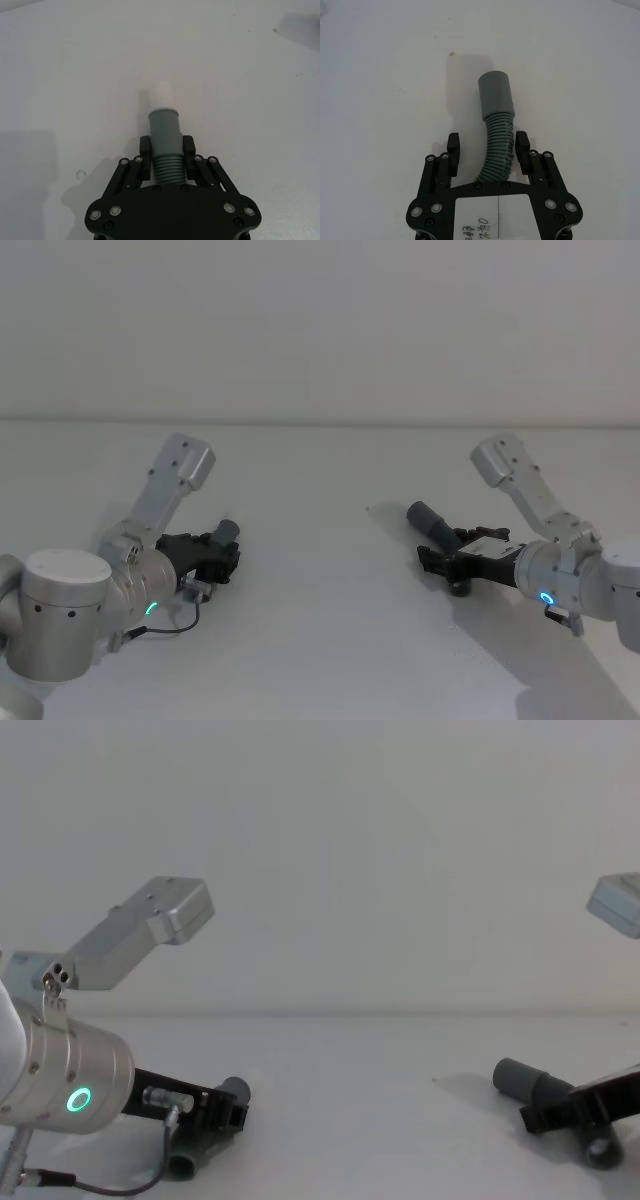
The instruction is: Use both hands to pick up one end of the pipe from the table, align the ends, and insert them.
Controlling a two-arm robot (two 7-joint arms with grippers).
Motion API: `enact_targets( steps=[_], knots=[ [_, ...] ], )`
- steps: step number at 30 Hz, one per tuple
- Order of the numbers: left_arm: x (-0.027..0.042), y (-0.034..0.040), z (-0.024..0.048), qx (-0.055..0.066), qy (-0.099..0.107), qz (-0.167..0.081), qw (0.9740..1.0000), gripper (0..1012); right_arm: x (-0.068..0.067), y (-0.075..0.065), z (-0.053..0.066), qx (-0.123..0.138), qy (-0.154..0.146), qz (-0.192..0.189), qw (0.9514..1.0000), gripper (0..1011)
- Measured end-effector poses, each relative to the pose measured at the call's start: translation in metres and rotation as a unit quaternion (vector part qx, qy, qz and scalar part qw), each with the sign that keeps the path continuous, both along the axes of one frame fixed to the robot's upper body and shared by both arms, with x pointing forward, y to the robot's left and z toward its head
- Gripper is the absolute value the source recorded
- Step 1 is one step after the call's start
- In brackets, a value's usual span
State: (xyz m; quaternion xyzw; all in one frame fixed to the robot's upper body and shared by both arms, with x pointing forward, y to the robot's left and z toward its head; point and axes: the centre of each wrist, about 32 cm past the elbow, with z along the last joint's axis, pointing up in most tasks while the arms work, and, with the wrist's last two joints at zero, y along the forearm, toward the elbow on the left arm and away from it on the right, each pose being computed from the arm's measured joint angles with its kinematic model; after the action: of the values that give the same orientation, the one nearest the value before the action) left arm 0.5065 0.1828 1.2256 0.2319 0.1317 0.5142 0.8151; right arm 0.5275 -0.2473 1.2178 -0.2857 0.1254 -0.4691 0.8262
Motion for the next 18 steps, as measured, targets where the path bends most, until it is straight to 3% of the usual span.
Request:
enact_targets(
  steps=[18],
  knots=[
    [0.0,0.0,0.0002,0.0,0.0,0.0,1.0,367,-0.0001,-0.0001,-0.0005,-0.001,0.001,-0.001,1.0,537]
  ],
)
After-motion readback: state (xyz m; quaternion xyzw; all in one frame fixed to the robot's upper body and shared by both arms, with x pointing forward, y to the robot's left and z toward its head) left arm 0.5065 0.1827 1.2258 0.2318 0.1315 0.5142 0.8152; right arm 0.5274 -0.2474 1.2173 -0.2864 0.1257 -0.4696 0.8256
